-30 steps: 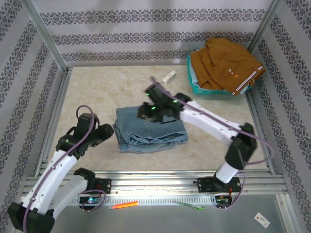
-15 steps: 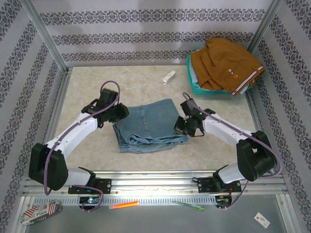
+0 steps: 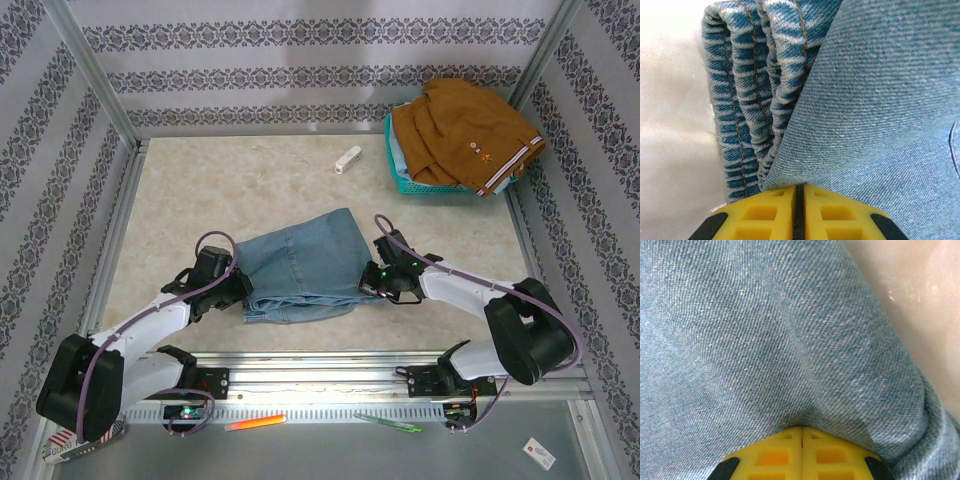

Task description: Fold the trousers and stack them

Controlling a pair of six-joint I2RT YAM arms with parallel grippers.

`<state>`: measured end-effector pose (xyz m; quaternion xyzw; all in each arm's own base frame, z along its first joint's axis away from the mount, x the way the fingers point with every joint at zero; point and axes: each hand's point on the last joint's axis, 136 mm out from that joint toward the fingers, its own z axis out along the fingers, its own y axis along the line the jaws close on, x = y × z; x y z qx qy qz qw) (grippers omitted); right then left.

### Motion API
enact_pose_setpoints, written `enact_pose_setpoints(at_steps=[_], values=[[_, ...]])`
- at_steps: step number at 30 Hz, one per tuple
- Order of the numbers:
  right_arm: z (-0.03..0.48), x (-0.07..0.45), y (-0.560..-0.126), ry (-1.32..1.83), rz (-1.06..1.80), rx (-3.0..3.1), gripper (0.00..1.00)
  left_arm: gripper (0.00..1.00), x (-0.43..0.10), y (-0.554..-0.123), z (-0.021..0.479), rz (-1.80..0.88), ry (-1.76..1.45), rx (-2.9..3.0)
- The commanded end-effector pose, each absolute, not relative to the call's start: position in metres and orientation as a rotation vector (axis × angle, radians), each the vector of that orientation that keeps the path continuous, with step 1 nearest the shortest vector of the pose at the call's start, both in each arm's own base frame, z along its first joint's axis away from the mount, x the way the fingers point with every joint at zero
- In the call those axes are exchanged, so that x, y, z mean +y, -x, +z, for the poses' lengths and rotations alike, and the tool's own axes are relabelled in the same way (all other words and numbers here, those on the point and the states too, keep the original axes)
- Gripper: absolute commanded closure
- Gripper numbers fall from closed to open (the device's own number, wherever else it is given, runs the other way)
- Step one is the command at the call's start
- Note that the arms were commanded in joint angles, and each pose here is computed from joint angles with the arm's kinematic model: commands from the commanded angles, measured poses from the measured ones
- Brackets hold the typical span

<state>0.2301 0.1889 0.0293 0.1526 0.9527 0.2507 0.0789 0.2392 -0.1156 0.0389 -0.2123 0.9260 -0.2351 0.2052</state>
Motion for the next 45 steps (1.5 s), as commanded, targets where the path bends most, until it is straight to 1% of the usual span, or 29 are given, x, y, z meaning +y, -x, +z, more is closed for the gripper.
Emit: enact_pose_setpoints(at_steps=[1, 3, 5, 7, 9, 11, 15, 17, 19, 22, 26, 29, 31, 33, 35, 37, 40, 42, 45], values=[[0.016, 0.168, -0.205, -0.476, 0.582, 2.968, 1.00, 0.85, -0.103, -0.213, 0.025, -0.528, 0.584, 2.709], [0.049, 0.177, -0.214, -0.406, 0.616, 2.911, 1.00, 0.77, -0.104, -0.221, 0.054, -0.523, 0.528, 2.680], [0.088, 0.193, -0.225, -0.314, 0.651, 2.834, 0.96, 0.60, -0.103, -0.233, 0.091, -0.496, 0.460, 2.631], [0.116, 0.214, -0.231, -0.257, 0.717, 2.776, 0.95, 0.49, -0.099, -0.242, 0.124, -0.458, 0.419, 2.583], [0.130, 0.241, -0.236, -0.222, 0.804, 2.749, 0.97, 0.47, -0.100, -0.249, 0.145, -0.462, 0.386, 2.558], [0.134, 0.278, -0.237, -0.164, 0.873, 2.748, 1.00, 0.46, -0.107, -0.253, 0.155, -0.494, 0.371, 2.561], [0.125, 0.356, -0.229, -0.045, 1.044, 2.769, 1.00, 0.46, -0.114, -0.263, 0.158, -0.540, 0.386, 2.547], [0.109, 0.390, -0.218, 0.000, 1.116, 2.798, 1.00, 0.47, -0.118, -0.271, 0.158, -0.562, 0.395, 2.531], [0.086, 0.405, -0.207, -0.001, 1.121, 2.842, 1.00, 0.47, -0.124, -0.283, 0.156, -0.582, 0.389, 2.520], [0.054, 0.406, -0.185, 0.000, 1.054, 2.910, 1.00, 0.48, -0.132, -0.307, 0.141, -0.603, 0.390, 2.526], [0.029, 0.395, -0.165, -0.013, 0.973, 2.954, 1.00, 0.55, -0.124, -0.335, 0.095, -0.554, 0.460, 2.581], [0.010, 0.384, -0.164, -0.051, 0.912, 2.965, 1.00, 0.58, -0.109, -0.337, 0.057, -0.498, 0.541, 2.649], [-0.004, 0.377, -0.162, -0.071, 0.875, 2.980, 1.00, 0.60, -0.091, -0.334, 0.040, -0.468, 0.623, 2.663], [-0.011, 0.373, -0.159, -0.073, 0.851, 2.996, 1.00, 0.60, -0.079, -0.331, 0.030, -0.510, 0.717, 2.646], [-0.006, 0.371, -0.158, -0.054, 0.853, 2.990, 1.00, 0.60, -0.074, -0.325, 0.027, -0.539, 0.763, 2.639], [0.012, 0.369, -0.162, -0.014, 0.843, 2.959, 1.00, 0.59, -0.075, -0.323, 0.034, -0.558, 0.744, 2.635], [0.057, 0.375, -0.169, 0.081, 0.876, 2.881, 1.00, 0.57, -0.079, -0.322, 0.054, -0.604, 0.707, 2.608], [0.092, 0.382, -0.171, 0.142, 0.951, 2.809, 1.00, 0.54, -0.082, -0.322, 0.070, -0.632, 0.675, 2.580], [0.132, 0.394, -0.173, 0.187, 1.062, 2.723, 1.00, 0.52, -0.083, -0.319, 0.086, -0.656, 0.663, 2.561]])
